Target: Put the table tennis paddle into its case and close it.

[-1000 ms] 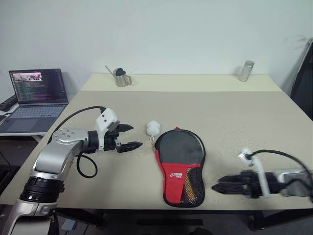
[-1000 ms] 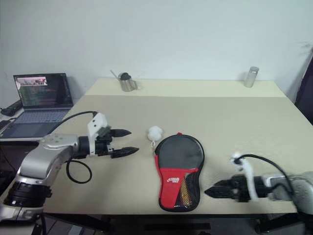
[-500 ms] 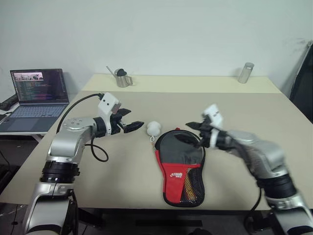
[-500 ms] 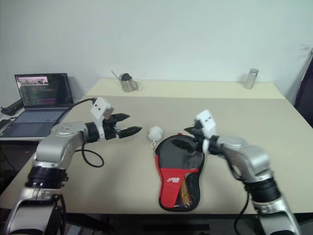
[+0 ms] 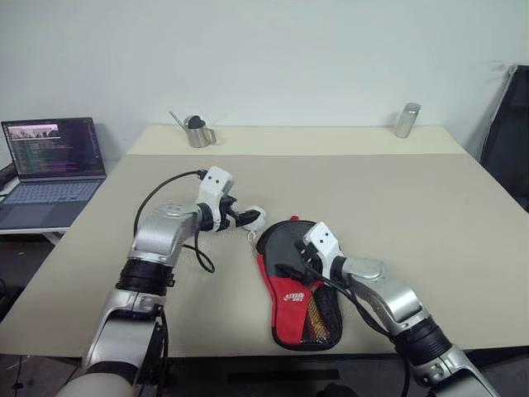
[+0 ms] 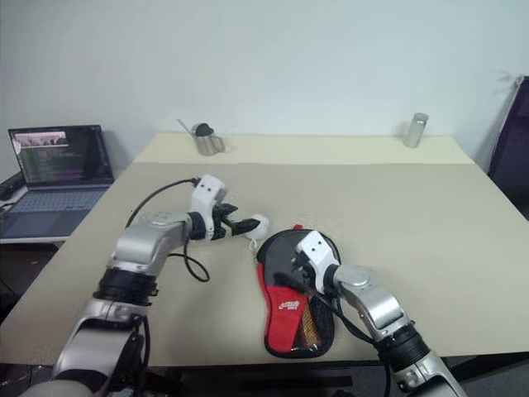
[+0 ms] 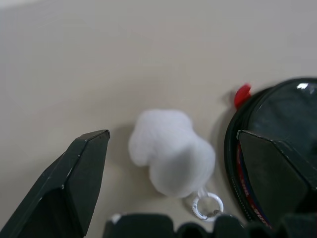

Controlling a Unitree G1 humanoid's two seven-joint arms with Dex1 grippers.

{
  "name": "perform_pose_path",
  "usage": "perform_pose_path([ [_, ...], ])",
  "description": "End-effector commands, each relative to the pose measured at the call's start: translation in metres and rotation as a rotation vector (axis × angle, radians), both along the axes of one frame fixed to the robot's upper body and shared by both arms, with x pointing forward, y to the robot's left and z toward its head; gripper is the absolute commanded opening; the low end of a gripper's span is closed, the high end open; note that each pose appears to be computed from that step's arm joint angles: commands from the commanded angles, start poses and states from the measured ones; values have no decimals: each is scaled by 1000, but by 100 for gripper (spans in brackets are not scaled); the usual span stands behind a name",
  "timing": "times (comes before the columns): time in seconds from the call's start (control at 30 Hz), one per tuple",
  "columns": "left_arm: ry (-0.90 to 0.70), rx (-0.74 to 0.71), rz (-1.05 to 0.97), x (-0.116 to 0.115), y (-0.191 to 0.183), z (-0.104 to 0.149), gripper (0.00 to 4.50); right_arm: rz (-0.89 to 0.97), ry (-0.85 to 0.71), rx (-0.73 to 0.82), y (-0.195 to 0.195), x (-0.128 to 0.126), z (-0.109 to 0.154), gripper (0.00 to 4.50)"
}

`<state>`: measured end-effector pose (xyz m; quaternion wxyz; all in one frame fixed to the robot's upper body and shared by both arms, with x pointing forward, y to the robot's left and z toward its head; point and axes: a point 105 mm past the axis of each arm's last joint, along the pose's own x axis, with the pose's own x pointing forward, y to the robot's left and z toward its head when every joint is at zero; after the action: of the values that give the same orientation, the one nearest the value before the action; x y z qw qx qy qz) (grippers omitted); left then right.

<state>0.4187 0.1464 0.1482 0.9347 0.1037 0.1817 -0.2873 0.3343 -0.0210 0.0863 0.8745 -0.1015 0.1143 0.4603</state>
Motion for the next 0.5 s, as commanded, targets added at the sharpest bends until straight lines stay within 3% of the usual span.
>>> perform_pose_path([
  [0.03, -38, 69, 79, 14, 4, 3, 450, 9, 111, -47, 0, -9, -29, 445],
  [0.23, 34, 102, 147, 25, -5, -34, 450, 6, 123, -44, 0, -9, -30, 445],
  [0.47, 56, 92, 172, 31, -14, -51, 450, 6, 134, -45, 1, -10, -32, 445],
  [0.5, 50, 93, 179, 32, -13, -51, 433, 6, 137, -46, 0, -11, -32, 450],
])
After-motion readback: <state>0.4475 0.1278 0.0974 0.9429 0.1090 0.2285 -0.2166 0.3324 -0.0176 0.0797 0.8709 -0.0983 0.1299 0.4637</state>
